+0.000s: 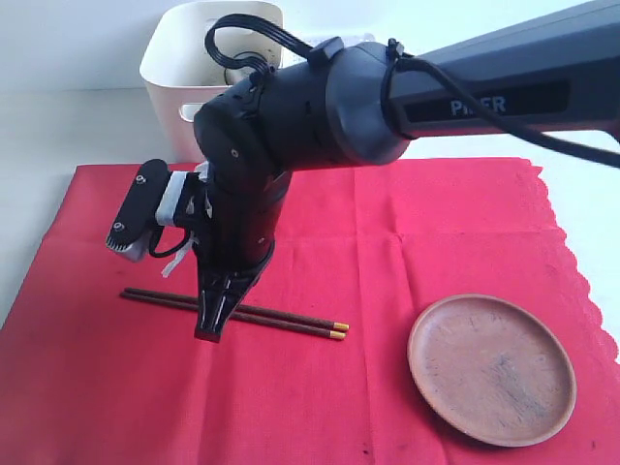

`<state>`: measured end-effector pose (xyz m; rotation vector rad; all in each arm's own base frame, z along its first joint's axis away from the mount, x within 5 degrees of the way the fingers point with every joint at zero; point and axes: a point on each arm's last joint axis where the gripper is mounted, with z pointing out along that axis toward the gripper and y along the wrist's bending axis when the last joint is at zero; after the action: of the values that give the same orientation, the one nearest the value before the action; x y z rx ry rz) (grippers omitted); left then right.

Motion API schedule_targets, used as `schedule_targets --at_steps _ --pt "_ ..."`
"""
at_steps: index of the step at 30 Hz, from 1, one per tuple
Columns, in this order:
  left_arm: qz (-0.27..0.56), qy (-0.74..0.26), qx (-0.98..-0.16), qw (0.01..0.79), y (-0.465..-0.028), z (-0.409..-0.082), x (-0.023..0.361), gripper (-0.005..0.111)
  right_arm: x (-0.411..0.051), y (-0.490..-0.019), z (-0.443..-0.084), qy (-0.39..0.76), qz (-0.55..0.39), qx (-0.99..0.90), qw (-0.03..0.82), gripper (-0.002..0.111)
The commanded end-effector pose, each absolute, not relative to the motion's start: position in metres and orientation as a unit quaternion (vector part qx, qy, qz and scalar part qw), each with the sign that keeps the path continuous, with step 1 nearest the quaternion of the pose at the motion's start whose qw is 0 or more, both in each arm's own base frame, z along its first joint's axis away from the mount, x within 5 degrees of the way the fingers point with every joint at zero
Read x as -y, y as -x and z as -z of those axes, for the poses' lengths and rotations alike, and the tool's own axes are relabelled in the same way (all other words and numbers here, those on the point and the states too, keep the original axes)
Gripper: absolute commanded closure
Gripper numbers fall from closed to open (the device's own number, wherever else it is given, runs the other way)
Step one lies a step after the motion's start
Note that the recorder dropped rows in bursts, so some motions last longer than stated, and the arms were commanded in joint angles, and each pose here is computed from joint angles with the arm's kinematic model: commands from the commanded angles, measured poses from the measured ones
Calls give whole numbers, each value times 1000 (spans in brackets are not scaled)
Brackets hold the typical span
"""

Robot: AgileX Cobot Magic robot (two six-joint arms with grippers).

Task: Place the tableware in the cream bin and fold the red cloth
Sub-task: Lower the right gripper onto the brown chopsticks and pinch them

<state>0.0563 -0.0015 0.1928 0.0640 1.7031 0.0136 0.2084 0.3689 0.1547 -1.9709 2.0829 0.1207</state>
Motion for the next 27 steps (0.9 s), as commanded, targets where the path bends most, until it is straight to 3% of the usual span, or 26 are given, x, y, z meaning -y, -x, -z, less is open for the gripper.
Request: schedule_targets --at_steps 1,9,14,18,27 --pt "-6 -26 -748 663 -56 -194 1 107 -370 -211 -154 623 -50 -769 136 102" --pt "-6 -26 -748 663 -56 -194 1 107 -373 -211 -140 598 -62 -789 124 56" --pt "-6 -26 -748 663 -56 -194 1 107 -374 -210 -125 600 -58 -790 107 49" --pt "-6 -26 -748 663 -56 -194 1 107 -375 -206 -108 613 -67 -784 77 59" --pt "-6 -26 -748 663 -56 -194 1 107 -373 -205 -105 627 -62 -774 65 108"
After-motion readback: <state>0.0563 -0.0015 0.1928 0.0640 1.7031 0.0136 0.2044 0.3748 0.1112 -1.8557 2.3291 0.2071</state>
